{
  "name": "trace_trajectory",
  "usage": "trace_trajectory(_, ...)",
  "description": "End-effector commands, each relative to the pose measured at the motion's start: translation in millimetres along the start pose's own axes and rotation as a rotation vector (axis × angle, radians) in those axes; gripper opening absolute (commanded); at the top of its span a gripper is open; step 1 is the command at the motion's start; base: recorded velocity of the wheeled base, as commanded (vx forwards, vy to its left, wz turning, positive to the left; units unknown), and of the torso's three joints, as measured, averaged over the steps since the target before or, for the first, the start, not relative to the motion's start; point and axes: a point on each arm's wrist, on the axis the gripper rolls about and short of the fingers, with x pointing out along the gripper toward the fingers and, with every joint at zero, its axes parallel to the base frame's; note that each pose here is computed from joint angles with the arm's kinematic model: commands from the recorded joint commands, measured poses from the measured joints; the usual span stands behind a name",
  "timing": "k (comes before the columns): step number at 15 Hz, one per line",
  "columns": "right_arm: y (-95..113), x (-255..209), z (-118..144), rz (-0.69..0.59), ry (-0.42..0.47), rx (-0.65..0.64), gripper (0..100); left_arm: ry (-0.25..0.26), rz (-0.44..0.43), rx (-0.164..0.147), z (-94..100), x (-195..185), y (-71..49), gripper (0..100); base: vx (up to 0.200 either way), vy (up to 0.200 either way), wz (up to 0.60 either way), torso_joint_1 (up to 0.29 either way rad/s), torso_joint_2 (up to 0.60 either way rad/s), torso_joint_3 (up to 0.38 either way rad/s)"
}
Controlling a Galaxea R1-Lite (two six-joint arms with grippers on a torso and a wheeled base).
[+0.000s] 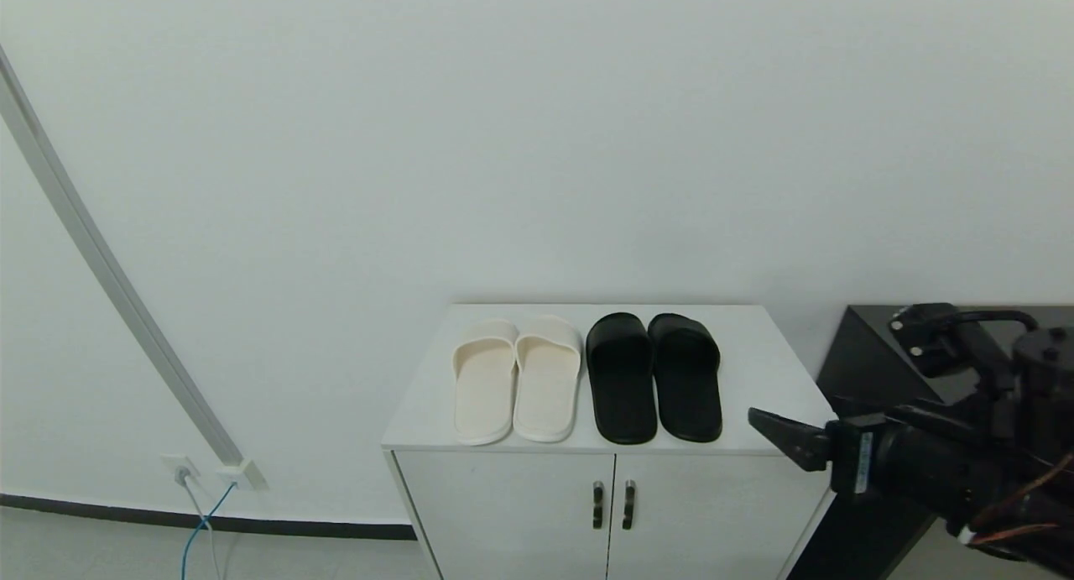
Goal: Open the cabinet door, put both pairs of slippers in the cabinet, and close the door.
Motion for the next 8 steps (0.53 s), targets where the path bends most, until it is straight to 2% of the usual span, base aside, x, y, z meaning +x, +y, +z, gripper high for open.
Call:
trace_trajectory(1, 27.3, 35.9, -6.3, -0.026, 0.053, -0.029, 100, 0.001, 0.0, 0.0, 0.1, 0.1, 0.0, 0, 0.0, 0.0, 0.0, 0.0, 0.0, 0.0)
trace_trajectory(4, 44.6, 67.9, -14.6, -0.117, 0.063, -0.052, 100, 0.001, 0.0, 0.0, 0.1, 0.1, 0.0, 0, 0.0, 0.0, 0.0, 0.0, 0.0, 0.0)
trace_trajectory(8, 57.8, 112.7, -23.2, -0.223, 0.059, -0.044, 100, 0.001, -0.001, 0.0, 0.1, 0.1, 0.0, 0, 0.0, 0.0, 0.0, 0.0, 0.0, 0.0)
